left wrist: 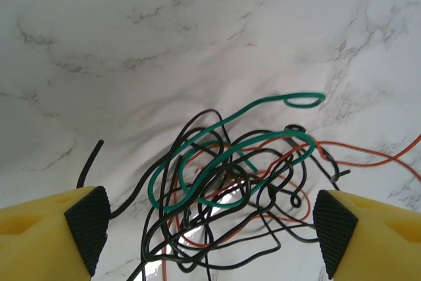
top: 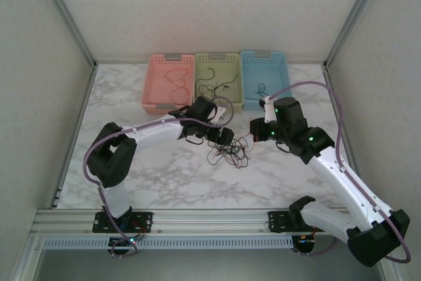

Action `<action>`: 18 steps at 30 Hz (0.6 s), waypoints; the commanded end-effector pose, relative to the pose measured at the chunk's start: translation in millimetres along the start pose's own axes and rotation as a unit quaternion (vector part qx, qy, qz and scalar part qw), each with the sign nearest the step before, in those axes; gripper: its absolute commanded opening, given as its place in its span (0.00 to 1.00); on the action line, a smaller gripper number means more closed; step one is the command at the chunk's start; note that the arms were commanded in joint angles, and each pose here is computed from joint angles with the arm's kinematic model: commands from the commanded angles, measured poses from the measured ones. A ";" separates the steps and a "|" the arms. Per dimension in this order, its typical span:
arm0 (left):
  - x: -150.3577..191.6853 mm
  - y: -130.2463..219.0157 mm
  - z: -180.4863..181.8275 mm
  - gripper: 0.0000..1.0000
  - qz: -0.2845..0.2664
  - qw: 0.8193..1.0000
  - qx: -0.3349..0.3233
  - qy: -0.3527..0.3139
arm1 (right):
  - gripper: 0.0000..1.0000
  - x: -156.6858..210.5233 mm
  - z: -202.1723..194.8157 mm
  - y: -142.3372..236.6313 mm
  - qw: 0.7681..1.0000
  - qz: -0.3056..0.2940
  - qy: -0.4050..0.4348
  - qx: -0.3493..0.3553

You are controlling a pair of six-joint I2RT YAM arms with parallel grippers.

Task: Untangle the cables

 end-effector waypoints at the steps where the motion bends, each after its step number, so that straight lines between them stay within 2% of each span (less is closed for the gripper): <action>1: 9.5 0.0 2.6 0.84 0.032 0.999 -0.041 -0.016 | 0.00 6.0 -3.2 2.7 1.000 0.004 0.004 0.010; 6: 15.2 7.4 1.7 0.90 0.030 0.991 -0.120 -0.041 | 0.00 7.7 -3.8 1.8 1.000 0.007 0.002 0.010; 10: 16.1 7.6 -1.5 0.91 0.028 0.994 -0.099 -0.031 | 0.00 7.3 -4.4 0.0 1.000 0.007 0.000 0.010; 14: 17.6 -7.2 -4.0 0.91 0.033 0.997 -0.066 -0.006 | 0.00 5.1 -3.8 -0.3 1.000 0.005 0.000 0.007; 18: 12.4 -20.3 -2.9 0.90 0.020 0.998 -0.062 0.020 | 0.00 3.1 -3.3 1.2 1.000 0.007 0.001 0.006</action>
Point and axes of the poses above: each hand's point on the last joint's axis, 136 mm out from that joint toward the fingers, its own y axis back along the fingers, its own z axis along the line the jaws close on, x = y × z, the point moved 10 cm from there along y, back along the fingers, and after that the axes turned 10 degrees about y, right-handed, at the moved point
